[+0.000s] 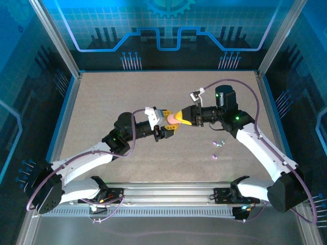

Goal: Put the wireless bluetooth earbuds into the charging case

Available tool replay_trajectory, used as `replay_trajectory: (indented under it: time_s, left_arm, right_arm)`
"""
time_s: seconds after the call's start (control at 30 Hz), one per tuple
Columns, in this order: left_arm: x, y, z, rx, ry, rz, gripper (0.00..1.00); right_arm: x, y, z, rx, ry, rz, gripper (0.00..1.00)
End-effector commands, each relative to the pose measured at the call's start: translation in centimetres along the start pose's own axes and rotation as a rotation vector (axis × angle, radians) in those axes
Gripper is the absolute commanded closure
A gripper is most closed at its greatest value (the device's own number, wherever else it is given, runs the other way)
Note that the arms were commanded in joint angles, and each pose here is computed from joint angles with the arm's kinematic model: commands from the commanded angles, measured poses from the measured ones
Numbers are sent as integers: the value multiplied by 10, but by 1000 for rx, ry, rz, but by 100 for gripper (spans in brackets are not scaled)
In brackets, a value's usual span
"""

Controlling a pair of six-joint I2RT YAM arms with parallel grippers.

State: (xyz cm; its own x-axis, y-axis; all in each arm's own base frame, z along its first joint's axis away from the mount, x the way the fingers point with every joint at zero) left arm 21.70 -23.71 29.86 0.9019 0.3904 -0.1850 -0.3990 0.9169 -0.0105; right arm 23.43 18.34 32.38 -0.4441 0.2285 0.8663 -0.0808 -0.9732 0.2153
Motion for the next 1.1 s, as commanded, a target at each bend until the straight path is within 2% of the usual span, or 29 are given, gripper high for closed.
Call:
replay_trajectory:
  time_s: [0.0, 0.2, 0.33, 0.47, 0.7, 0.83, 1.07]
  left_arm:
    - [3, -2, 7, -5, -18, 38, 40]
    - [5, 1, -5, 44, -2, 62, 28]
    - [4, 14, -12, 38, 24, 110, 25]
    - [7, 29, -8, 7, 70, 223, 19]
    - [21, 51, 5, 40, 235, 469, 7]
    - [31, 56, 8, 95, 335, 553, 1]
    - [42, 57, 4, 108, 408, 595, 1]
  right_arm:
    - [-3, 7, 5, -67, 6, -18, 93]
    - [-32, 13, 11, -175, -63, -121, 94]
    - [-74, 14, 17, -221, -109, -291, 93]
    - [-135, 3, 23, -186, -192, -475, 93]
    - [-214, -37, 45, -127, -258, -566, 92]
    - [-237, -62, 51, -77, -273, -606, 90]
    - [-268, -92, 55, -30, -292, -633, 87]
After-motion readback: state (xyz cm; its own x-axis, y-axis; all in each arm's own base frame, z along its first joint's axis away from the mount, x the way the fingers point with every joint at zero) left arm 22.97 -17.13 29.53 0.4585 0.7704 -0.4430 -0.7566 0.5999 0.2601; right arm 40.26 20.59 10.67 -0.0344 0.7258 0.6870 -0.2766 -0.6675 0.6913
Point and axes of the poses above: each hand's point on the last joint's axis, 136 mm out from that joint toward the fingers, its own y axis back along the fingers, its own x axis along the line the jaws close on, z = x × y, the point moved 8 cm from there along y, back along the fingers, and after that the axes turned 12 degrees about y, right-handed, at the moved point
